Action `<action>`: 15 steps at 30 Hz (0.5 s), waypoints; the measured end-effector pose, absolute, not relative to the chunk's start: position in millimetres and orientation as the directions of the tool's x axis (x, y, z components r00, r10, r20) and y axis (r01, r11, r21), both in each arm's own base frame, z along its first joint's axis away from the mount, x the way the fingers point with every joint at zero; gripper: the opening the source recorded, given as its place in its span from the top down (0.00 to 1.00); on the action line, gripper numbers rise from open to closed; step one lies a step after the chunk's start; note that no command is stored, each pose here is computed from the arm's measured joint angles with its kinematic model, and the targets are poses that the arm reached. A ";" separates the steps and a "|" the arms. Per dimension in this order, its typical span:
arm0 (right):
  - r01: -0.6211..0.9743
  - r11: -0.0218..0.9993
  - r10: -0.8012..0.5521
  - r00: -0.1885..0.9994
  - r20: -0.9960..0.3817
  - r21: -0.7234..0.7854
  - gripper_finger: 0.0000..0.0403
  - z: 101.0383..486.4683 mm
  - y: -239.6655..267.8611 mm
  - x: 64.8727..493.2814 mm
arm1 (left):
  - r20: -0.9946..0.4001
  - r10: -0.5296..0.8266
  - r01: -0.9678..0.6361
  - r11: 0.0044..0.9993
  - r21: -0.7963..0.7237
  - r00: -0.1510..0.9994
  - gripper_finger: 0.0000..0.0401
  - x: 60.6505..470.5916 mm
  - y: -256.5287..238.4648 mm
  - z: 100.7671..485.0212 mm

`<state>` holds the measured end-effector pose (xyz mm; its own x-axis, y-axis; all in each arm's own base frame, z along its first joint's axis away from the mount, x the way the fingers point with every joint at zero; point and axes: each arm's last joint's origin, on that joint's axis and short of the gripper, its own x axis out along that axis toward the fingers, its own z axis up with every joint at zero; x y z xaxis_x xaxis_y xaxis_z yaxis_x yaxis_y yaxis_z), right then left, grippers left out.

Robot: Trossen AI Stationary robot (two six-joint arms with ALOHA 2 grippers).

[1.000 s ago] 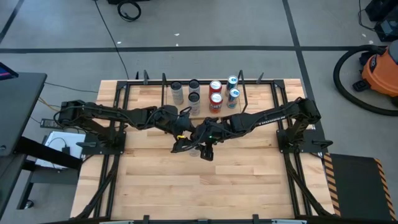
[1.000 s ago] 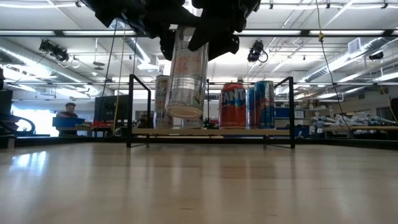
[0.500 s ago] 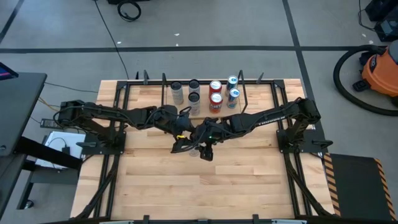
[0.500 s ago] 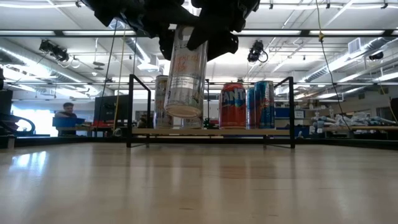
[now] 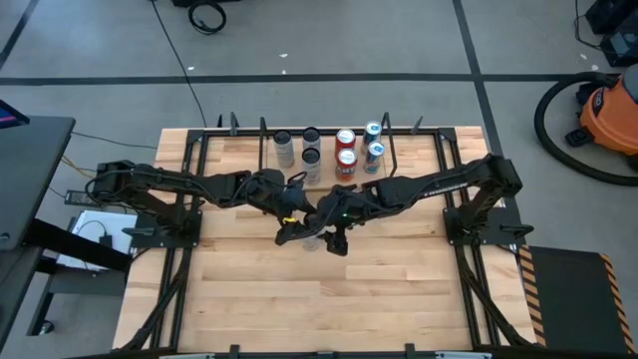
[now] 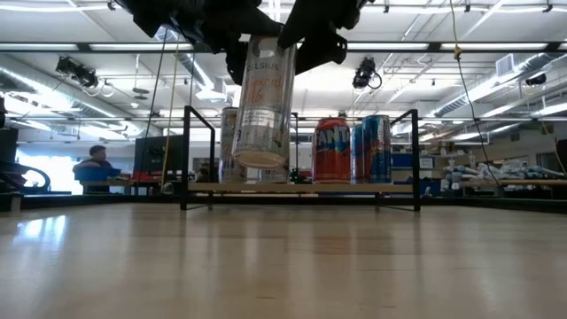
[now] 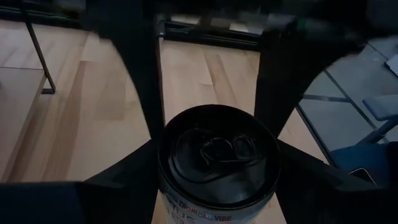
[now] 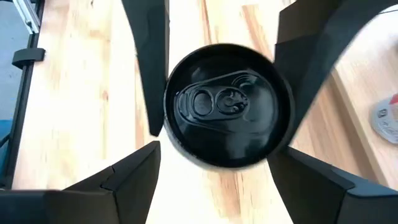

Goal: Place canned beverage on shelf
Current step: Put the white and pink soda can aligned with the other white and pink soda can on the shelf

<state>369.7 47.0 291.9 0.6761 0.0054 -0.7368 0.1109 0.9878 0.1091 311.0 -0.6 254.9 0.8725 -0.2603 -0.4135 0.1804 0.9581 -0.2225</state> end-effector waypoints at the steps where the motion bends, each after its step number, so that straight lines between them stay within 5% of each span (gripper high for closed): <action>1: 0.111 0.988 0.005 0.674 -0.739 0.109 0.25 293.3 46.8 368.2 | -0.414 -0.259 0.179 0.958 -0.222 0.873 0.37 311.0 -0.6 254.5; 15: 0.100 0.988 0.011 0.710 -0.704 0.117 0.25 326.9 46.2 341.8 | -0.454 -0.137 0.074 0.985 -0.155 0.880 0.37 292.7 16.1 266.4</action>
